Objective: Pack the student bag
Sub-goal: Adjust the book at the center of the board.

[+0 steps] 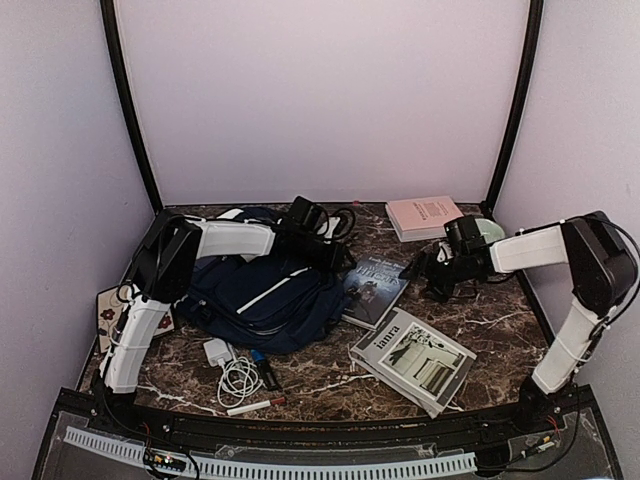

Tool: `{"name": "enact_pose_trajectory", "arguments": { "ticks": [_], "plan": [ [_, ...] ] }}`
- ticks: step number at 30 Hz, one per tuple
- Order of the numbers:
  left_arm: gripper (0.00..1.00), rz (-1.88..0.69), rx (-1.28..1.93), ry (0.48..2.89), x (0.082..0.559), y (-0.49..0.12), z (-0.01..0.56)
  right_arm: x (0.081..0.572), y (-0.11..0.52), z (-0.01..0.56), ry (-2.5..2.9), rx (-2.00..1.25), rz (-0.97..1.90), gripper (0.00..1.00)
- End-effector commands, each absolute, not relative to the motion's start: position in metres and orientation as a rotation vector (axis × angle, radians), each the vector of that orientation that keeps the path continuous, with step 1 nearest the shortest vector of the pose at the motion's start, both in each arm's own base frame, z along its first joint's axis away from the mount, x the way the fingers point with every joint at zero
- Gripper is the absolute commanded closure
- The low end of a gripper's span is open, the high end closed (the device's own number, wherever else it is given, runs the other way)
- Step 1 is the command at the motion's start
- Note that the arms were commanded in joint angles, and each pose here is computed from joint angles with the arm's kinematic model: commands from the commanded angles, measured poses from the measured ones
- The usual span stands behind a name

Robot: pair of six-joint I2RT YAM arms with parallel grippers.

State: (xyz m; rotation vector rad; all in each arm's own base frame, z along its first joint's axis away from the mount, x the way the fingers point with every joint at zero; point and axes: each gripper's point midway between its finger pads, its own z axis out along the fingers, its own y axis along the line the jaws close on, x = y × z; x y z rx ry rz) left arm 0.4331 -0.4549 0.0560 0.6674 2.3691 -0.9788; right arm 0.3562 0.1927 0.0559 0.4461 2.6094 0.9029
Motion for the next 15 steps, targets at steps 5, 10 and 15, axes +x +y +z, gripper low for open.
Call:
{"name": "enact_pose_trajectory", "arguments": {
  "ticks": [5, 10, 15],
  "plan": [
    [0.57, -0.929, 0.71, 2.492, 0.41, -0.445, 0.034, 0.402, 0.243, 0.066, 2.488, 0.334, 1.239, 0.42],
    [0.57, -0.958, 0.758, 2.413, 0.412, -0.452, 0.063, 0.407, 0.249, 0.086, 2.422, 0.304, 1.302, 0.88],
    [0.4, -0.896, 0.865, 2.204, 0.417, -0.448, 0.155, 0.406, 0.239, 0.116, 2.388, 0.277, 1.223, 1.0]
  ]
}}
